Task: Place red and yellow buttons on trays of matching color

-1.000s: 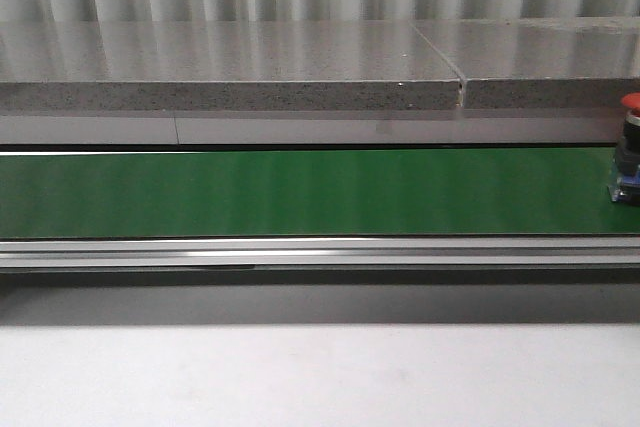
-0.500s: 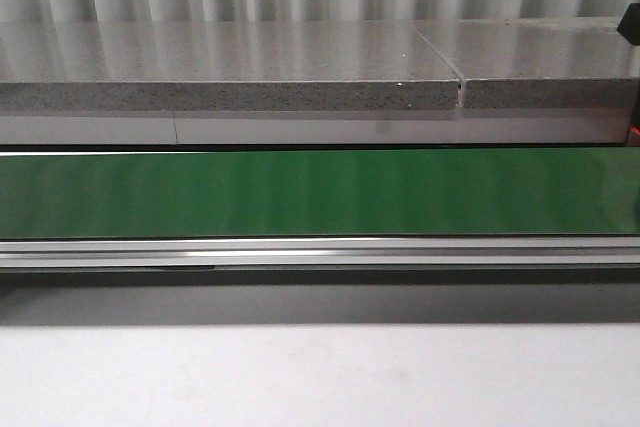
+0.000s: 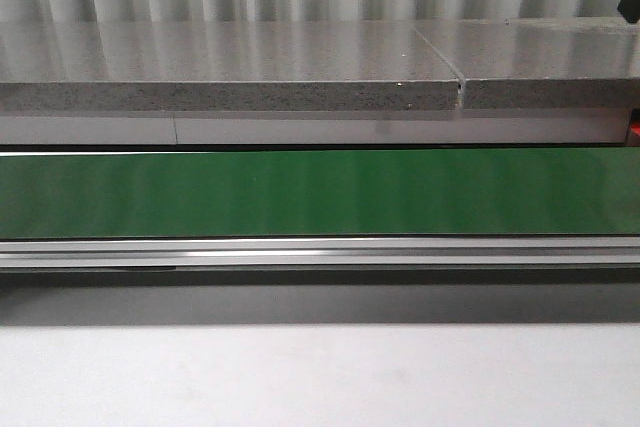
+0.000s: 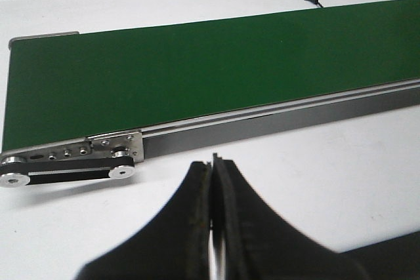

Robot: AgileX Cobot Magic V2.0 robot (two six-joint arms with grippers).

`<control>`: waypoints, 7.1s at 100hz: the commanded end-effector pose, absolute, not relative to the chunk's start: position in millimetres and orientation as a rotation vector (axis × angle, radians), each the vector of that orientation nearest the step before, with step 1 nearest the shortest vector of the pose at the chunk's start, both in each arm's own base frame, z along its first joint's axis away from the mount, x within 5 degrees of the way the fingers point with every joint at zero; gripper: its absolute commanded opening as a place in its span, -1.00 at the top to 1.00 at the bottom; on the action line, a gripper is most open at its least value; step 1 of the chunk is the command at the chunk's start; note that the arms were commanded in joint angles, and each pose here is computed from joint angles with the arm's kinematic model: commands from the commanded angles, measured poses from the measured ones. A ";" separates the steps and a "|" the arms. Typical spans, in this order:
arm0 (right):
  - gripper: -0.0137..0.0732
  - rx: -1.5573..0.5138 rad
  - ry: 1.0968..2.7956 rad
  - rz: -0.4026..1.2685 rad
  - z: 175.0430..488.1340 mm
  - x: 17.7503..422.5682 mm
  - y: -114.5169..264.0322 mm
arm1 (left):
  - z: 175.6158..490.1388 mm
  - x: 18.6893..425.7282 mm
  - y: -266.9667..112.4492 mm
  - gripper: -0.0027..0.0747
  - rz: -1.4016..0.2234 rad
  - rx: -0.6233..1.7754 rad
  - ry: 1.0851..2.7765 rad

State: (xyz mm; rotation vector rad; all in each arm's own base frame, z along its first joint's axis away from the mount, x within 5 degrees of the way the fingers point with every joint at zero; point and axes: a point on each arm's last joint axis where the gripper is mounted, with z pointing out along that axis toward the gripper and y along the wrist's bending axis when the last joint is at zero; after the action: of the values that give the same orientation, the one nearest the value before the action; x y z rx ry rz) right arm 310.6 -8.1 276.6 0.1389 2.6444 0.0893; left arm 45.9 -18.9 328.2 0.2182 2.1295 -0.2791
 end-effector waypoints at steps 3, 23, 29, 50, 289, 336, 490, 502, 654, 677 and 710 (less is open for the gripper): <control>0.40 0.189 2.518 0.057 312.8 309.0 -18.2 | 340.1 48.3 -20.7 0.98 -0.310 0.214 2.049; 0.40 0.301 2.450 0.016 337.1 308.9 -48.4 | 340.1 48.3 -20.7 0.98 -0.310 0.214 2.049; 0.40 0.345 2.425 -0.002 341.2 308.1 -60.5 | 340.1 48.3 -20.7 0.98 -0.310 0.214 2.049; 0.40 0.506 2.369 -0.067 340.8 302.2 -103.6 | 340.1 48.3 -20.7 0.98 -0.310 0.214 2.049; -0.37 1.060 2.245 -0.008 242.2 362.1 -220.6 | 339.9 48.2 -20.7 0.98 -0.309 0.214 2.050; -0.32 0.895 2.188 -0.065 314.7 333.6 -197.5 | 339.9 48.2 -20.7 0.98 -0.309 0.214 2.050; 0.84 0.020 2.067 0.064 371.1 244.5 0.6 | 339.9 48.2 -20.7 0.98 -0.309 0.214 2.050; 0.84 0.003 2.015 0.049 372.6 228.5 0.6 | 339.9 48.2 -20.7 0.98 -0.309 0.214 2.050; 0.84 0.023 1.396 0.007 224.3 74.0 -0.8 | 339.9 48.2 -20.7 0.98 -0.309 0.214 2.050; 0.84 0.032 1.481 0.007 213.3 62.3 -0.9 | 339.9 48.2 -20.7 0.98 -0.309 0.214 2.050; 0.84 0.040 1.533 0.001 204.7 54.3 -1.6 | 339.6 48.6 -20.9 0.98 -0.309 0.215 2.055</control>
State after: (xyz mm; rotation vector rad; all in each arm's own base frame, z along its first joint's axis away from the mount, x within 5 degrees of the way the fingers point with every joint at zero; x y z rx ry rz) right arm 56.7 -1.5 191.6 0.0542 1.6363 0.0153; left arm 45.8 -18.9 328.0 0.2186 2.1317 -0.2789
